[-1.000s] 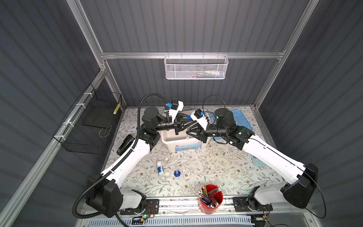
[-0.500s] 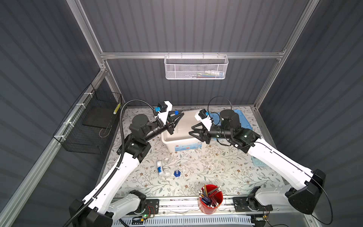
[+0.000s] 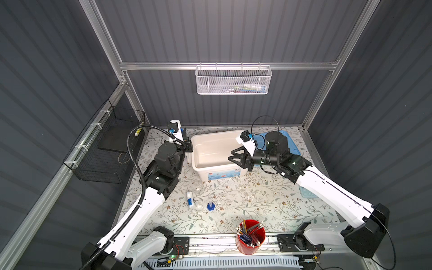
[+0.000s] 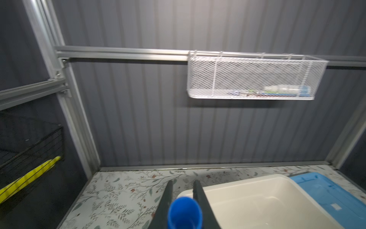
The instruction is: Organize the chemistry lab equipment
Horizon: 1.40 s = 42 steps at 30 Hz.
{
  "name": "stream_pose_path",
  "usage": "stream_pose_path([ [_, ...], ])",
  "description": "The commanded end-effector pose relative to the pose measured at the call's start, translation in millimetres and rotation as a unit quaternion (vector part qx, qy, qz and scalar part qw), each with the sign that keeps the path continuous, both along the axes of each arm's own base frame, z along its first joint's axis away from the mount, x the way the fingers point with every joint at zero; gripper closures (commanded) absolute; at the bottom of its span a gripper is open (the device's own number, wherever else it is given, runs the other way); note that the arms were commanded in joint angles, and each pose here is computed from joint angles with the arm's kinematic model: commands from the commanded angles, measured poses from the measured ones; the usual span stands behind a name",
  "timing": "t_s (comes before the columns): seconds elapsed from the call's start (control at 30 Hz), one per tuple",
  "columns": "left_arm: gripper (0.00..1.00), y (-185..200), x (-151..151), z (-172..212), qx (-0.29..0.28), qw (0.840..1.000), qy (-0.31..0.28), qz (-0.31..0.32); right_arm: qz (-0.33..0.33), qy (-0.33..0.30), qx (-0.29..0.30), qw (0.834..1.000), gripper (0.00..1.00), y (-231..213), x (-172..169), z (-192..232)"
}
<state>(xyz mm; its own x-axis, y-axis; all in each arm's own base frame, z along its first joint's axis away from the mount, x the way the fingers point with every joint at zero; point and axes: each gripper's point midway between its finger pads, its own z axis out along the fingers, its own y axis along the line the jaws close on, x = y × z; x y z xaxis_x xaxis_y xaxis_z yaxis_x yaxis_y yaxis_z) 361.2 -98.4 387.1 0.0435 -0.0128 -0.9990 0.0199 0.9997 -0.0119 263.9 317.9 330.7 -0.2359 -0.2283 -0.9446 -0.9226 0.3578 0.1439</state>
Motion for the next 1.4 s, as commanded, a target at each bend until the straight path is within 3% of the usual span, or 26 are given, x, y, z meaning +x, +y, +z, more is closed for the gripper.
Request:
stream_pose_path([
  [0.0, 1.0, 33.2, 4.4, -0.6, 0.013, 0.994, -0.012, 0.107, 0.007, 0.005, 0.007, 1.0, 0.62, 0.8, -0.9, -1.7],
  [0.17, 0.99, 49.5, 13.6, -16.6, 0.044, 0.982, -0.018, 0.182, 0.008, 0.012, 0.01, 1.0, 0.62, 1.6, 0.4, -5.8],
  [0.33, 0.95, 61.1, 28.9, -44.7, 0.058, 0.974, -0.008, 0.218, 0.013, 0.017, 0.01, 1.0, 0.62, 4.4, 1.6, -8.2],
  [0.6, 0.98, 86.6, 37.3, -75.1, 0.043, 0.962, -0.007, 0.269, 0.022, 0.027, 0.007, 0.999, 0.63, 3.3, -0.3, -14.3],
  [1.0, 1.0, 119.9, 51.8, -124.4, 0.006, 0.96, -0.007, 0.281, 0.024, 0.046, 0.003, 0.999, 0.64, 12.8, 10.9, -19.6],
  [1.37, 1.0, 118.1, 74.6, -147.2, -0.013, 0.969, -0.018, 0.247, 0.021, 0.057, -0.013, 0.998, 0.64, 19.1, 22.5, -27.2],
])
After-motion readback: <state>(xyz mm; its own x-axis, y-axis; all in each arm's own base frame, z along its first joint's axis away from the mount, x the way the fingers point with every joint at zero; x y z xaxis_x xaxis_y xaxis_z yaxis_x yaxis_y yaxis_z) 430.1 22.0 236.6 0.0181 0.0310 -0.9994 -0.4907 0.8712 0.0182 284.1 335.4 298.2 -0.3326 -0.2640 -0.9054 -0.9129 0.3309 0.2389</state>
